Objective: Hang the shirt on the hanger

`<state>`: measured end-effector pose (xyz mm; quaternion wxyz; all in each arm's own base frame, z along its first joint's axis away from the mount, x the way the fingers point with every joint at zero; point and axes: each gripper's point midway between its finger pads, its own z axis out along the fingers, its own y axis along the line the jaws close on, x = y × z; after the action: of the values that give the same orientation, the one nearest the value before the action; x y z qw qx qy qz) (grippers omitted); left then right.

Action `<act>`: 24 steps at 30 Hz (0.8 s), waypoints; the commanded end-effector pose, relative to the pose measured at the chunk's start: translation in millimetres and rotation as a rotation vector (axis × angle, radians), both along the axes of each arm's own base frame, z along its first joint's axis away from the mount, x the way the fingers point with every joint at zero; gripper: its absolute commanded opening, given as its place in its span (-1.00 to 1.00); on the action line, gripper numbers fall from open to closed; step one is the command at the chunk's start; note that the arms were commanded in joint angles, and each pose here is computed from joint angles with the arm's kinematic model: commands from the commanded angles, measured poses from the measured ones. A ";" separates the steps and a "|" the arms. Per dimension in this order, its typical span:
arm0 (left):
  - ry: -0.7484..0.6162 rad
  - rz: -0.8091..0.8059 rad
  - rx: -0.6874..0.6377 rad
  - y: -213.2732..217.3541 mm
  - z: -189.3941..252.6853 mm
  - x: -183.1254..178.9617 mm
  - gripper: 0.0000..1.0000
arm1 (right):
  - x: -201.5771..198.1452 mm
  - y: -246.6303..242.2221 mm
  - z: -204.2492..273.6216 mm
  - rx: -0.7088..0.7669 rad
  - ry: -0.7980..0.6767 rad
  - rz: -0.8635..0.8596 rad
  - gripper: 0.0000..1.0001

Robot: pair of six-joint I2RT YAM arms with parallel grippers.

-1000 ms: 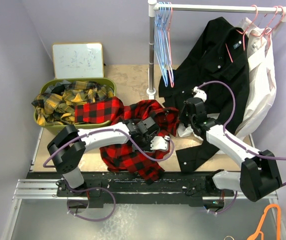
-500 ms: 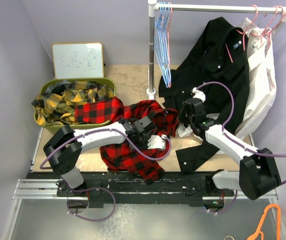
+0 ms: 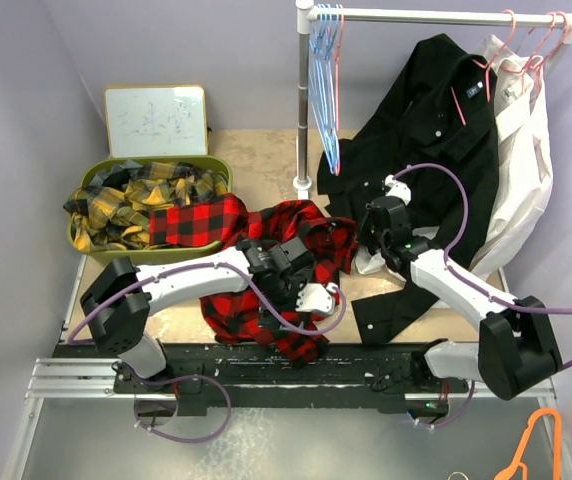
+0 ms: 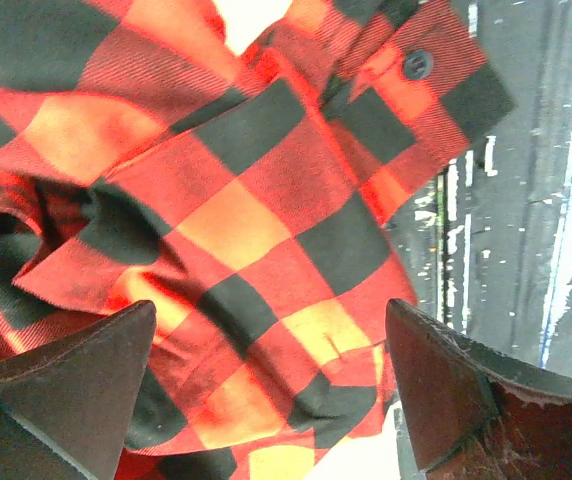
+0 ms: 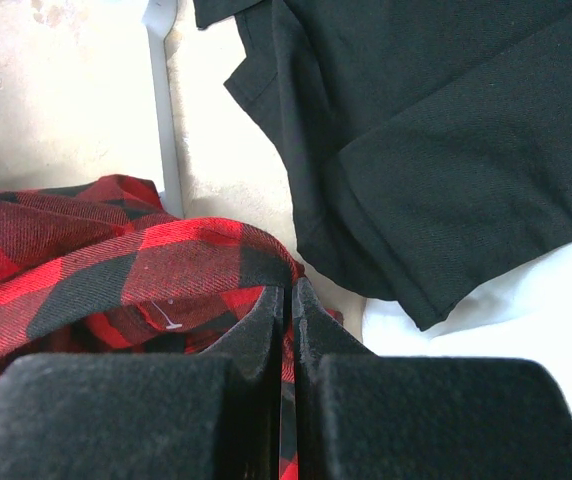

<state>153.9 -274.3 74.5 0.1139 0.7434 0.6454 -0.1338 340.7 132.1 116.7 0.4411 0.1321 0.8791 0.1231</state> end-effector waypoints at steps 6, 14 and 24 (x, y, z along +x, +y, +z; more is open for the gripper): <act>-0.004 -0.027 -0.099 -44.2 6.3 4.5 0.99 | 5.6 2.3 6.2 0.037 -0.026 -0.015 -1.00; 0.062 -0.057 -0.077 -51.9 -10.1 -1.3 0.70 | 2.2 -4.8 8.9 0.009 -0.035 -0.028 -1.00; -0.122 0.057 -0.186 -46.6 36.9 39.5 0.86 | 3.1 -1.9 2.7 0.016 -0.024 -0.021 -1.00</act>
<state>159.6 -310.2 56.3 0.1166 0.7488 0.6351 -0.1495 337.5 130.8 111.3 0.4358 0.1351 0.8815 0.1212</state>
